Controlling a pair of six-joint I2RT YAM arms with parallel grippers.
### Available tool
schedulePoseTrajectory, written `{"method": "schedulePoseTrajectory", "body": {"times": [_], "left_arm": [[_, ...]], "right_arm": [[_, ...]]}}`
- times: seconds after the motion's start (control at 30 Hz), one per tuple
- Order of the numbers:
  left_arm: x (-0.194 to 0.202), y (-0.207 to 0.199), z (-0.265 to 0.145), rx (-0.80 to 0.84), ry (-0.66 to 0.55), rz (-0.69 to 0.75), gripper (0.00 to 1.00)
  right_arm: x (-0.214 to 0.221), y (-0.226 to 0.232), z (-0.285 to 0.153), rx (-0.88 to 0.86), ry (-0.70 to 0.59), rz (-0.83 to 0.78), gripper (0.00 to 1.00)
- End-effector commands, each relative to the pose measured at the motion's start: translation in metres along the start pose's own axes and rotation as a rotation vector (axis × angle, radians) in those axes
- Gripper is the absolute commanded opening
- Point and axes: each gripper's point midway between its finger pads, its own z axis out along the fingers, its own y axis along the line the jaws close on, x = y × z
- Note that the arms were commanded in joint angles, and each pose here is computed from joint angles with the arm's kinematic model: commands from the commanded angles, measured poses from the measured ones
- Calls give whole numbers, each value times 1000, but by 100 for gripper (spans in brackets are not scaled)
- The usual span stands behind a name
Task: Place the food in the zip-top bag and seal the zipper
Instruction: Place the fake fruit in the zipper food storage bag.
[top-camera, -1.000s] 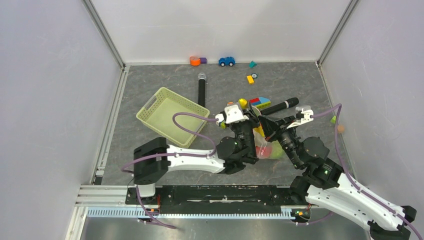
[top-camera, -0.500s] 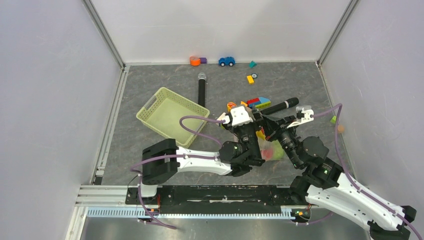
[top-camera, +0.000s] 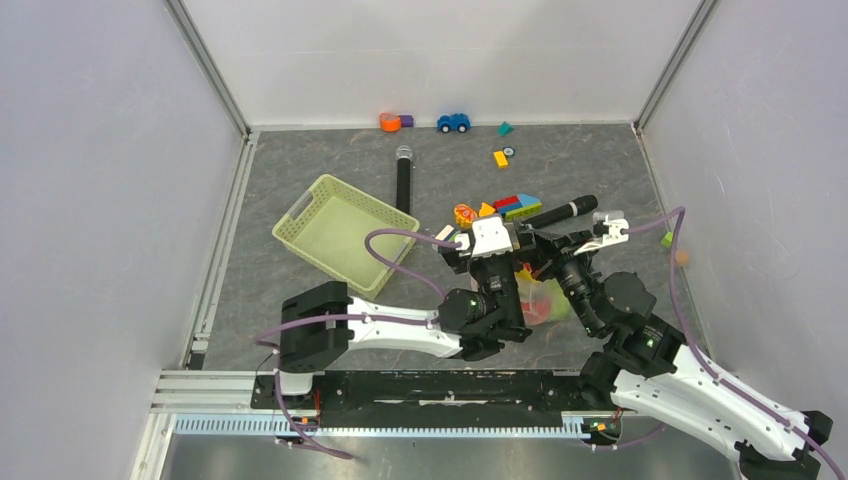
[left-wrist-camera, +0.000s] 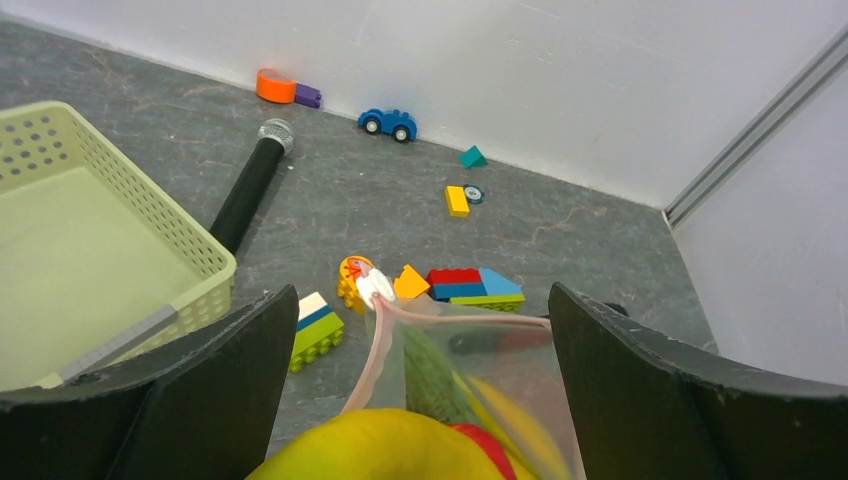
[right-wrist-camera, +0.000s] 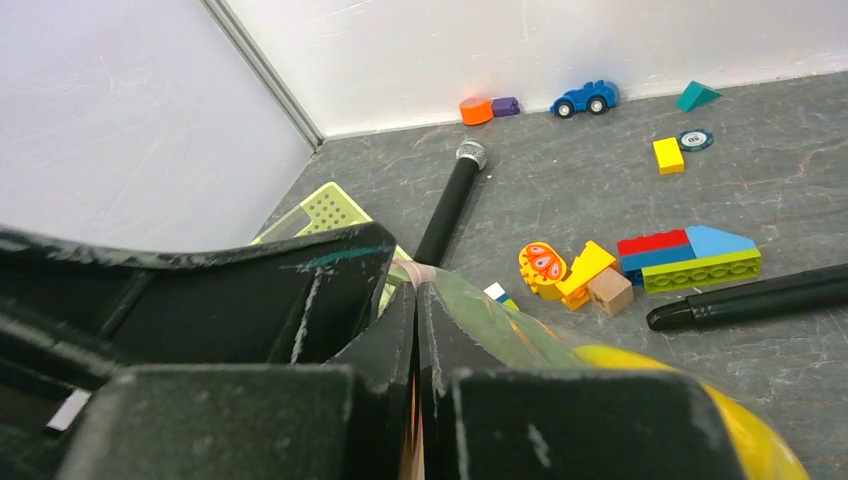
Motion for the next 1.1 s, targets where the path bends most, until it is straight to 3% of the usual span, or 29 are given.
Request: {"method": "schedulePoseTrajectory", "body": {"times": [0.0, 0.17, 0.2, 0.3, 0.33, 0.63, 0.8, 0.93, 1.07], "left_arm": [[-36, -7, -13, 44, 6, 38, 100], [-40, -19, -21, 206, 18, 127, 100], [-45, -27, -24, 297, 71, 53, 100], [-25, -42, -20, 600, 395, -42, 100], [-25, -41, -19, 629, 418, -57, 100], [-47, -14, -24, 663, 392, -17, 100], [-54, 31, -17, 592, 384, 20, 100], [-30, 88, -11, 505, 482, 29, 100], [10, 111, -26, 608, 635, -23, 100]], "right_arm": [[-18, 15, 3, -41, -39, 36, 2], [-18, 10, 4, -6, -30, 15, 2], [-21, 9, 5, 3, -36, 15, 2], [-16, 4, 4, 26, -14, -7, 2], [-16, 4, 5, 26, -14, -8, 2], [-13, 2, 8, 45, 2, -30, 3], [-13, 1, 8, 59, 13, -47, 3], [-16, -1, 7, 65, 9, -53, 3], [-17, 1, 6, 54, 15, -76, 3]]}}
